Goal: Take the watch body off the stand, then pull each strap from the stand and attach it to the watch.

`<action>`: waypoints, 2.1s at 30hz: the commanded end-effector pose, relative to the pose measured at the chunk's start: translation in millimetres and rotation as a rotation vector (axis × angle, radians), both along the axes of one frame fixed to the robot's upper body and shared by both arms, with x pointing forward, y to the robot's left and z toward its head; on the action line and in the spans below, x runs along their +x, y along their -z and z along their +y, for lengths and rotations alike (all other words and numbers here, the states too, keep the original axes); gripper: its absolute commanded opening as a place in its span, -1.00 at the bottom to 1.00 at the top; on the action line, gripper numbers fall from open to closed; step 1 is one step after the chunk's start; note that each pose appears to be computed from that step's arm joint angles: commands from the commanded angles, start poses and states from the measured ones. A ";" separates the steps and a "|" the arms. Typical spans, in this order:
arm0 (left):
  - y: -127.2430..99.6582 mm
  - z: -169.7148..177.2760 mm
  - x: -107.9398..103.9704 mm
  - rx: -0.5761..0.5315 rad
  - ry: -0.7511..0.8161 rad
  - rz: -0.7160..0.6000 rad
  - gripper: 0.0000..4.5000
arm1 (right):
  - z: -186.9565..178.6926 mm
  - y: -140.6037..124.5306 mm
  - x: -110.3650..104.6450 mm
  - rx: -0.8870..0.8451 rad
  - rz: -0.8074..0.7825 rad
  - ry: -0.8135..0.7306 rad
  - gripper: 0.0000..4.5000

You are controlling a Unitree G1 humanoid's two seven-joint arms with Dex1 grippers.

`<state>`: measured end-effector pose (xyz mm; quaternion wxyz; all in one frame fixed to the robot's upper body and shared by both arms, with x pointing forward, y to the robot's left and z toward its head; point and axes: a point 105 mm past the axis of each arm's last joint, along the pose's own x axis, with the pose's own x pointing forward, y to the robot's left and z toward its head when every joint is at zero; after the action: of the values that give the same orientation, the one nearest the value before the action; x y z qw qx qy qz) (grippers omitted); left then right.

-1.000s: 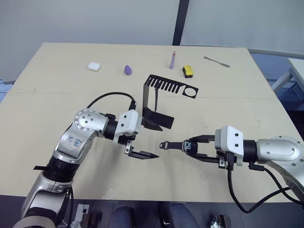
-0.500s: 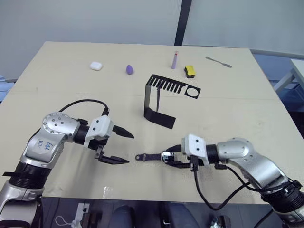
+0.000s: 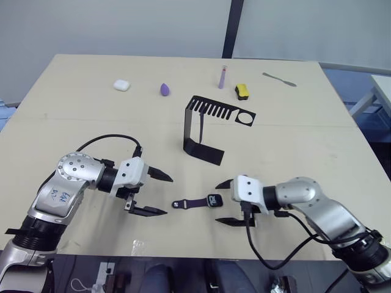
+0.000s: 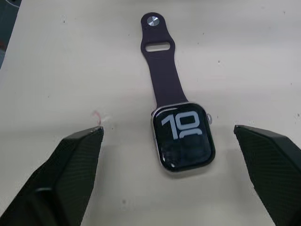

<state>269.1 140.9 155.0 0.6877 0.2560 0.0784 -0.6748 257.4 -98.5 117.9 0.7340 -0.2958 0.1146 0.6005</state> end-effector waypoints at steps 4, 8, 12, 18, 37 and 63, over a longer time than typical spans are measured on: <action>-21.1 29.5 1.6 -0.143 -0.202 0.059 1.00 | -59.3 -51.6 -18.1 0.172 -0.008 0.193 0.97; -23.9 59.7 0.7 -0.156 -0.341 0.094 1.00 | -105.9 -58.3 -28.8 0.227 0.005 0.394 0.97; -28.9 82.8 -5.2 -0.160 -0.416 0.124 1.00 | -126.9 -60.7 -39.1 0.274 0.011 0.512 0.97; -38.2 70.8 -1.4 -0.226 -0.399 0.101 1.00 | -107.2 -60.2 -28.9 0.362 -0.003 0.517 0.97; -48.7 -5.7 11.0 -0.623 -0.576 -0.048 1.00 | 24.6 -20.9 96.7 0.484 0.029 0.538 -0.99; -41.4 -76.7 51.4 -0.671 -0.834 -0.280 0.21 | 16.9 30.7 111.5 0.323 0.142 0.734 -1.00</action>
<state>317.9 63.9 189.4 0.9414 0.0445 -0.1185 -0.3125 371.0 -70.7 107.9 0.9267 -0.0654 0.1240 0.3486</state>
